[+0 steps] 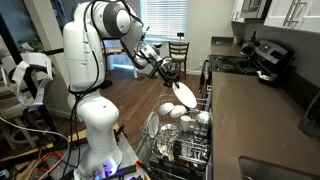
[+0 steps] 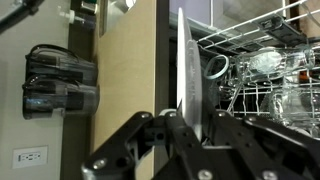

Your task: Put a plate from the dishwasher on the counter

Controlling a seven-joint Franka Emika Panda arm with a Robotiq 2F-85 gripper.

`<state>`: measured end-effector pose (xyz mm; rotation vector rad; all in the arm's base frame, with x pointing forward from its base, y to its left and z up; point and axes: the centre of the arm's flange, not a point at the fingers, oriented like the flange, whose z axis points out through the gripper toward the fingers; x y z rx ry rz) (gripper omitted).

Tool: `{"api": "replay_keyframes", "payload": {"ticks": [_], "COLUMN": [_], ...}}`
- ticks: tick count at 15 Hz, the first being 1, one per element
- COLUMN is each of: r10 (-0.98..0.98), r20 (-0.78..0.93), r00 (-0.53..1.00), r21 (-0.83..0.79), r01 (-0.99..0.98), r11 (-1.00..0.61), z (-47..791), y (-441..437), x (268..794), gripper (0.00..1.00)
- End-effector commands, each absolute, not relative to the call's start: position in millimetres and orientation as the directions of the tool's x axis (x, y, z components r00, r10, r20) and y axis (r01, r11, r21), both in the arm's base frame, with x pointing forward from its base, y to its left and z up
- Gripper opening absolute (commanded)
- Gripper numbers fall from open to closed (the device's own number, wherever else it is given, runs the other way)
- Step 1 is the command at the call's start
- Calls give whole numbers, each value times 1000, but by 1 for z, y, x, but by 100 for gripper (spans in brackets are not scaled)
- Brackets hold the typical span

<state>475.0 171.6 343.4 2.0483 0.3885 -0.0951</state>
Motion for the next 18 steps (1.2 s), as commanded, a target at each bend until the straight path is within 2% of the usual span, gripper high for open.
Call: {"api": "replay_keyframes", "payload": {"ticks": [1, 4, 5, 18], "r10": [232, 232, 232, 143], "r20": [-230, -238, -239, -269], "r00": [945, 943, 943, 953], "r21": [839, 837, 837, 885], "r01": [313, 321, 321, 303], "r11": [-445, -444, -444, -354], "z": [343, 338, 338, 332], "y": [171, 172, 172, 161], "x": [475, 475, 475, 480], "gripper": [15, 15, 4, 4]}}
